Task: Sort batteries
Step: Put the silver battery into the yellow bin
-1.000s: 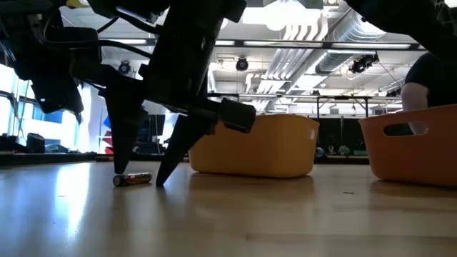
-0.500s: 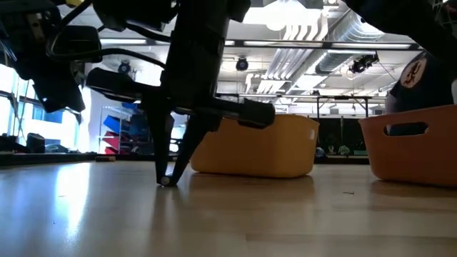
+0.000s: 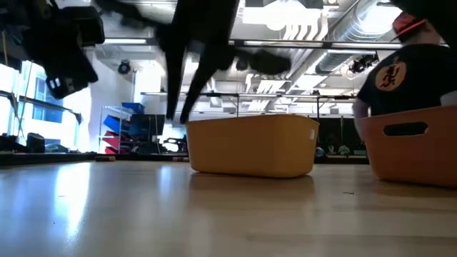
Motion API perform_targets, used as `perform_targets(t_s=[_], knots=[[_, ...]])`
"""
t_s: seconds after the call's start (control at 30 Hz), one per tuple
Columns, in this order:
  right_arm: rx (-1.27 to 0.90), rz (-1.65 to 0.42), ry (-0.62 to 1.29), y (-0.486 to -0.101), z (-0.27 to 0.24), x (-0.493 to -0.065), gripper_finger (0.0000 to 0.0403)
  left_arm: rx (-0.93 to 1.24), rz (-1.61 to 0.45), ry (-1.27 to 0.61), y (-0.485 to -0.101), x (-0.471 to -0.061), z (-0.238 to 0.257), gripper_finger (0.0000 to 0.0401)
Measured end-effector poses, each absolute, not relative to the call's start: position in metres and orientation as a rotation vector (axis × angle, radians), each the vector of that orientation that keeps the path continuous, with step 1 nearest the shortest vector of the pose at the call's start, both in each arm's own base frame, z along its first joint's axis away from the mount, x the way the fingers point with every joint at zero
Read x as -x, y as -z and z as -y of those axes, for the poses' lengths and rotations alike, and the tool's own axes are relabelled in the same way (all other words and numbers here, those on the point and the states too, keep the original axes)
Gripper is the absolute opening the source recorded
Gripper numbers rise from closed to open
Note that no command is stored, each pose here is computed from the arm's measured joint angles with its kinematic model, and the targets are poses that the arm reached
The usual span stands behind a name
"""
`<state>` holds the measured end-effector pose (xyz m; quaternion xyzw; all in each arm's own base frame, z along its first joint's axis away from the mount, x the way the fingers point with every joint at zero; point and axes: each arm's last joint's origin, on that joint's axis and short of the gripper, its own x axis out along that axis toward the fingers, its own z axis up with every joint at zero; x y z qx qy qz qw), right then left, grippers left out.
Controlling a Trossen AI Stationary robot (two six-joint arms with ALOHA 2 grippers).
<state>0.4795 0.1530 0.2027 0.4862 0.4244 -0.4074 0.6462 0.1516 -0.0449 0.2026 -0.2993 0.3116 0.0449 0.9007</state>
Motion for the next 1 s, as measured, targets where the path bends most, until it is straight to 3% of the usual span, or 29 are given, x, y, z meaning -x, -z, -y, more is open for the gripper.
perform_targets(t_s=[0.37, 0.53, 0.73, 1.0], knots=[[-0.925, -0.885, 1.148, -0.290, -0.107, -0.426, 0.0002, 0.643, -0.533, -0.115, -0.234, -0.161, 0.030, 0.0000], [-0.853, -1.013, 1.090, -0.287, -0.071, -0.434, 0.0001, 0.579, -0.493, -0.119, -0.252, -0.166, 0.018, 0.0000], [-0.820, -1.203, 1.037, -0.254, -0.019, -0.443, 0.0001, 0.516, -0.533, -0.205, -0.266, -0.166, -0.002, 0.0000], [-0.864, -1.302, 0.775, -0.213, 0.023, -0.453, 0.0000, 0.471, -0.535, -0.297, -0.279, -0.160, -0.024, 0.0000]])
